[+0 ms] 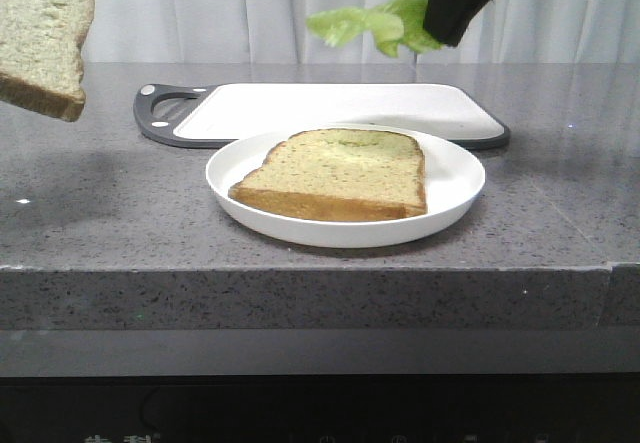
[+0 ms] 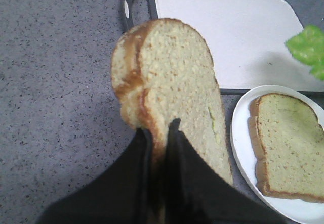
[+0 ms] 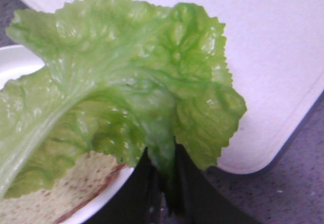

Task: Left arm grabs bread, right arm adds lettuce
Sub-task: 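Carry the lettuce with the right gripper onto the bread on the plate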

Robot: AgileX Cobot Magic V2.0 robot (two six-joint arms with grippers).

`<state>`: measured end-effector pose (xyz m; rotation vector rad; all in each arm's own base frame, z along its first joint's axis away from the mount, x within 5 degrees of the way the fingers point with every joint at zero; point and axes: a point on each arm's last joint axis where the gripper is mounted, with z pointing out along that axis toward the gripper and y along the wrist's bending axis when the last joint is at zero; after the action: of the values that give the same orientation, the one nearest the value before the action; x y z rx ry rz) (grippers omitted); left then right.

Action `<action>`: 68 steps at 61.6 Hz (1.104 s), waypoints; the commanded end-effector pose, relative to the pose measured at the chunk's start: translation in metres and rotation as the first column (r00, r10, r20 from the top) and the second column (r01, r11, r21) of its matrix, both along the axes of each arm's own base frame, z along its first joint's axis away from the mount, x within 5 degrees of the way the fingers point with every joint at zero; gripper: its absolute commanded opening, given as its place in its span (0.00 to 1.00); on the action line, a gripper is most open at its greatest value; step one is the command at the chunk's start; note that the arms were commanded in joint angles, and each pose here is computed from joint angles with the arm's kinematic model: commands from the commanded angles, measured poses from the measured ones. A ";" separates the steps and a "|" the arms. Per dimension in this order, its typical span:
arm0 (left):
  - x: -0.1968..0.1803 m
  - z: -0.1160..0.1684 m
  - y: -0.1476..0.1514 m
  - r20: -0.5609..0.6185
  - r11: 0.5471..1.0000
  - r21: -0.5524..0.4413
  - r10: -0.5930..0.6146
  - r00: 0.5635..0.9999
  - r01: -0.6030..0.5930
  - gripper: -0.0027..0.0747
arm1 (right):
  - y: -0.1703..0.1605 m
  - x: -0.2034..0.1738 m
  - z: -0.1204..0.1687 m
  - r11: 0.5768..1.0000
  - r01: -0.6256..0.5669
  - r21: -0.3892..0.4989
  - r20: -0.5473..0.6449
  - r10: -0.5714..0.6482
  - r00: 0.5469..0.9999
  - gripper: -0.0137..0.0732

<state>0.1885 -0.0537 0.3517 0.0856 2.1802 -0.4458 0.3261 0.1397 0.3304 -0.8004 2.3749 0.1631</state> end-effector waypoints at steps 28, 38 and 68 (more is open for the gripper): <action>0.001 0.019 0.002 0.120 0.999 -0.042 0.038 0.992 -0.033 0.01 | 0.033 -0.052 -0.022 0.989 -0.124 0.074 0.070 0.119 0.990 0.08; 0.001 0.019 0.002 0.120 0.999 -0.042 0.038 0.992 -0.033 0.01 | 0.032 -0.053 -0.023 0.990 -0.127 0.064 0.054 0.124 0.991 0.08; 0.001 0.019 0.002 0.120 0.999 -0.042 0.038 0.992 -0.033 0.01 | 0.029 -0.053 -0.025 0.992 -0.122 0.013 0.048 0.122 0.991 0.09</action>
<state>0.1891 -0.0535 0.3525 0.0825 2.1695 -0.4445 0.2753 0.1718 0.2831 -0.9634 2.3622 0.2234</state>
